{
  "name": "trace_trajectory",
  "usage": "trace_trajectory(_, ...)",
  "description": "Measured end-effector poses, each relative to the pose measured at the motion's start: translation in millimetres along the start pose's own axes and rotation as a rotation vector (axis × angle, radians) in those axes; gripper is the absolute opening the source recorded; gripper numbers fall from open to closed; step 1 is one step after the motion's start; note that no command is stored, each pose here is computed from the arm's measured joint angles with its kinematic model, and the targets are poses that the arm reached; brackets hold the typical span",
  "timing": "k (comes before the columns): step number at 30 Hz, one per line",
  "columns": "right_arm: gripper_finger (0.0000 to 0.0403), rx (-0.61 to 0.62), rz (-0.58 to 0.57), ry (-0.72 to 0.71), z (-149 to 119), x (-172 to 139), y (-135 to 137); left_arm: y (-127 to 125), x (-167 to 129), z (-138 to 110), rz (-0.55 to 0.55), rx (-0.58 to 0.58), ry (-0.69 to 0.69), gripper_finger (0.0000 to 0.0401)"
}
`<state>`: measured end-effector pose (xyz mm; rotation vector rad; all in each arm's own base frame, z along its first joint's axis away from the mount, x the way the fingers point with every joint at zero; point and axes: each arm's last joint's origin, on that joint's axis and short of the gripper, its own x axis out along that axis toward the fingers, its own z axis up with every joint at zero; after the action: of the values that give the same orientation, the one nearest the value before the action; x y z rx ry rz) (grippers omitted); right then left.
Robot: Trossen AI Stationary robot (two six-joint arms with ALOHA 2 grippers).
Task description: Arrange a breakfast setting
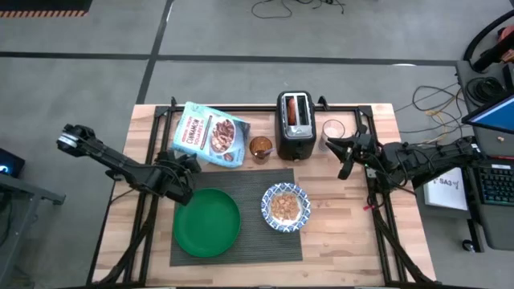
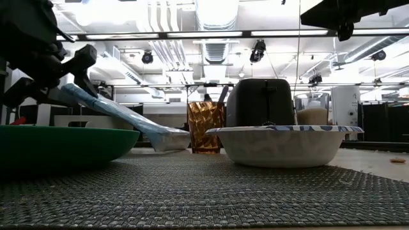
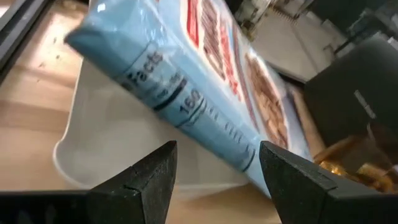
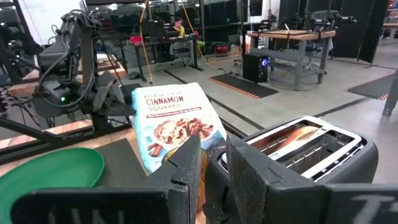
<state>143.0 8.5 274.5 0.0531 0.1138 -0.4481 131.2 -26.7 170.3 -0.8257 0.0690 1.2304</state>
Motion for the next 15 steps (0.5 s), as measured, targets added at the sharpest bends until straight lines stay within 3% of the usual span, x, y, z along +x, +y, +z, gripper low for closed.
trace_trajectory(8,0.0068,-0.003,0.0,0.0,0,0,0,-2,6,2,-0.03,-0.008,-0.104,0.0187)
trace_trajectory(15,0.0068,-0.003,0.0,0.001,0,0,0,-12,6,-1,-0.033,0.04,-0.118,0.0084)
